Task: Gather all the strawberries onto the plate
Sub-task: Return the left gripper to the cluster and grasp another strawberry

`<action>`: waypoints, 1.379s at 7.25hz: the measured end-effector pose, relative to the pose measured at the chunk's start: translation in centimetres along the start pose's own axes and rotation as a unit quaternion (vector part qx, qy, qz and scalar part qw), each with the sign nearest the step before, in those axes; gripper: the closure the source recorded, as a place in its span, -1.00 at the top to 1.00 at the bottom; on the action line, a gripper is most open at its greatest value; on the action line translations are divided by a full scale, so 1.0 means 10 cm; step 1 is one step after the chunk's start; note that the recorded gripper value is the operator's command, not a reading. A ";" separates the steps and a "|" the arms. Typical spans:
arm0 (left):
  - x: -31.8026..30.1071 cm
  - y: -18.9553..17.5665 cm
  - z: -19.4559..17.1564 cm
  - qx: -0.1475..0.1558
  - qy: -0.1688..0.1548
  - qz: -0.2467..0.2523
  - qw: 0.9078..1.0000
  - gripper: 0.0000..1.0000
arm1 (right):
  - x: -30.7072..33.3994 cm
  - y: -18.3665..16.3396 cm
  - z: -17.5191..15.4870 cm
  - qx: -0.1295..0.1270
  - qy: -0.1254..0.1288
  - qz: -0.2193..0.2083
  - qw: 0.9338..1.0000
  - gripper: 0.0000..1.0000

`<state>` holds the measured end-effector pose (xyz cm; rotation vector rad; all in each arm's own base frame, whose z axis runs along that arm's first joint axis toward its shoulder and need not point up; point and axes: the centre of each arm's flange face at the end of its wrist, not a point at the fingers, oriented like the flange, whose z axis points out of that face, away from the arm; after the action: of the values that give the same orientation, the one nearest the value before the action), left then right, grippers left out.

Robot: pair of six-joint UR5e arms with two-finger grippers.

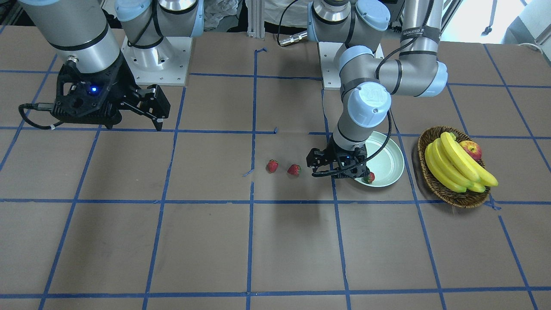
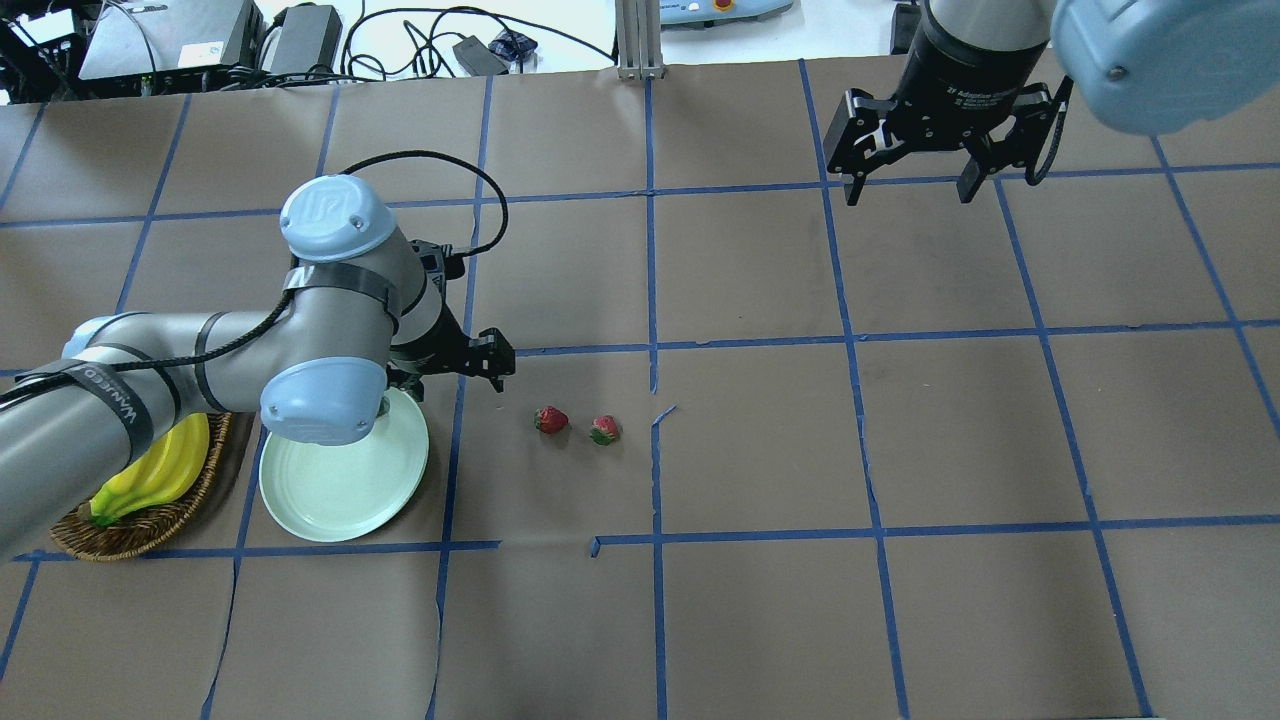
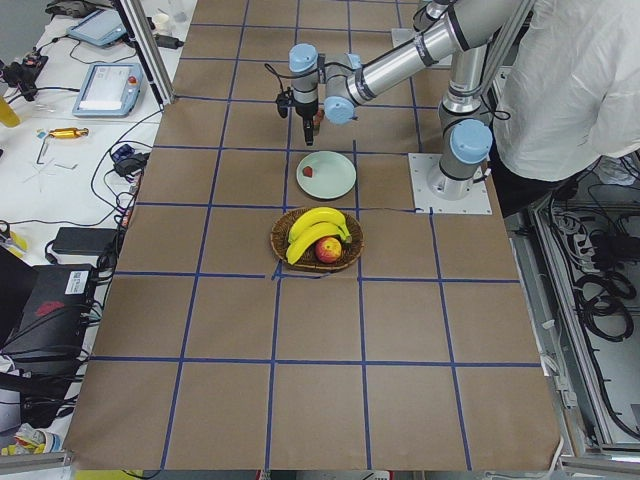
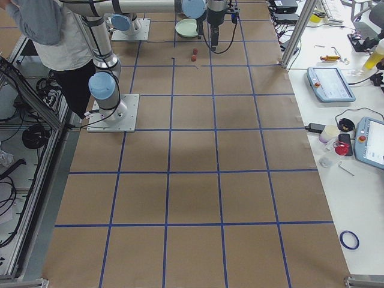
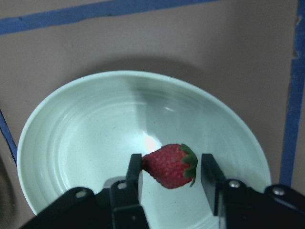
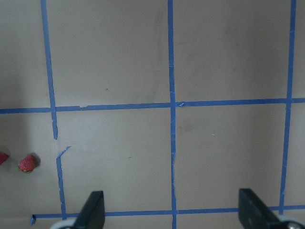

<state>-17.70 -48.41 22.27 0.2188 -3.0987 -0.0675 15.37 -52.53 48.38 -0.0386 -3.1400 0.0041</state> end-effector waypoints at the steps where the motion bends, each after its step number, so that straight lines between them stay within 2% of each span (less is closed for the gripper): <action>1: 0.20 0.06 0.05 -0.003 0.002 -0.032 0.999 0.95 | 0.00 0.00 0.00 -0.001 0.000 0.000 1.000 1.00; 3: 0.38 0.11 0.21 -0.009 0.001 -0.058 0.998 0.79 | 0.00 -0.01 0.01 -0.001 0.000 0.000 1.000 1.00; 5: 0.51 0.10 0.35 0.001 0.005 -0.045 0.999 0.59 | 0.00 -0.01 0.02 -0.002 0.000 0.000 1.000 1.00; 6: 0.54 0.07 0.42 0.006 0.006 -0.038 0.999 0.57 | 0.00 -0.01 0.02 -0.003 0.000 0.000 1.000 1.00; 7: 0.55 0.07 0.48 0.005 0.004 -0.035 0.999 0.43 | 0.00 -0.01 0.03 -0.003 0.000 0.000 1.000 1.00; 8: 0.55 0.11 0.54 0.000 0.002 -0.034 0.999 0.43 | 0.00 -0.01 0.03 -0.004 0.000 0.000 1.000 1.00; 9: 0.56 0.15 0.58 -0.005 0.001 -0.034 0.999 0.28 | 0.00 -0.02 0.03 -0.004 0.000 0.000 1.000 1.00; 10: 0.59 0.19 0.61 -0.008 -0.001 -0.033 0.999 -0.04 | 0.00 -0.02 0.04 -0.004 0.000 0.000 1.000 1.00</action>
<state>-24.03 -47.09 16.49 0.3199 -3.0908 -0.0929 15.38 -52.73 48.00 -0.0386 -3.1395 -0.0098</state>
